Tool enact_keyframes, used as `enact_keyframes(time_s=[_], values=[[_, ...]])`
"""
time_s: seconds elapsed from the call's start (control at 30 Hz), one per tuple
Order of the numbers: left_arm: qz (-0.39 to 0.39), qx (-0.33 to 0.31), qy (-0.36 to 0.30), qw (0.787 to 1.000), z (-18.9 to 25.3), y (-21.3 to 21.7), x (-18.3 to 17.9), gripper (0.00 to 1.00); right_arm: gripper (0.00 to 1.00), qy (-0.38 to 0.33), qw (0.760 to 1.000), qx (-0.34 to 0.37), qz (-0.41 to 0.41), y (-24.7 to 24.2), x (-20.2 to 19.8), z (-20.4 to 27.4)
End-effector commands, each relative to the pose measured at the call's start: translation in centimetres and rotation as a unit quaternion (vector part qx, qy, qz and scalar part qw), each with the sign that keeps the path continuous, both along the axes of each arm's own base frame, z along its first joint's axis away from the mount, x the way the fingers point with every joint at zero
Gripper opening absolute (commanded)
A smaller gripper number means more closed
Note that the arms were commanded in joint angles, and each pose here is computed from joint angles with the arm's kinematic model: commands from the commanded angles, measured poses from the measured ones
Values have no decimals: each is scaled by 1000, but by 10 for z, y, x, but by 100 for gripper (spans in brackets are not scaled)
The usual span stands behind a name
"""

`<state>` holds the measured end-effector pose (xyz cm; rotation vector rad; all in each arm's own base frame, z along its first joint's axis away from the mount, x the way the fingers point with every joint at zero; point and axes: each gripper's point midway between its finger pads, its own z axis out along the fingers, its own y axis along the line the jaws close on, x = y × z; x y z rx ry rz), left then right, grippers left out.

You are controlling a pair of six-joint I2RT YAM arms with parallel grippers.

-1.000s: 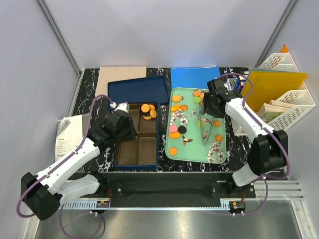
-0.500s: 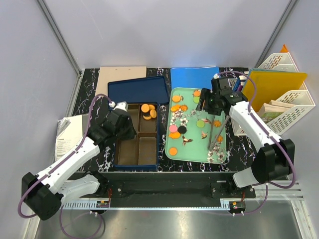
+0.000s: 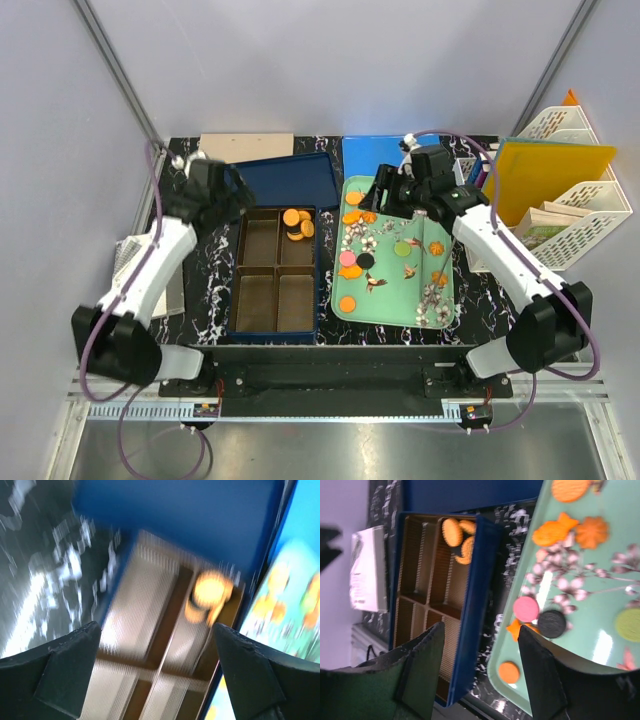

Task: Pack the cookies

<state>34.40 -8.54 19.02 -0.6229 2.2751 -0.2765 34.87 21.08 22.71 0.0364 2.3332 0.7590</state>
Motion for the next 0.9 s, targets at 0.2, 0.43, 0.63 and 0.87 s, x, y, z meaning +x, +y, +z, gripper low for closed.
enact_keyframes(time_s=[0.2, 0.43, 0.63, 0.87], values=[[97, 43, 3, 994, 15, 72, 116, 99, 68, -33, 997, 56, 42, 37, 7, 5], [154, 13, 72, 985, -65, 114, 149, 83, 67, -32, 998, 42, 22, 42, 35, -1], [140, 43, 68, 987, -91, 122, 166, 79, 66, -12, 998, 52, 26, 55, 51, -10], [110, 44, 89, 989, -120, 117, 170, 73, 66, -25, 999, 39, 27, 48, 46, -7]])
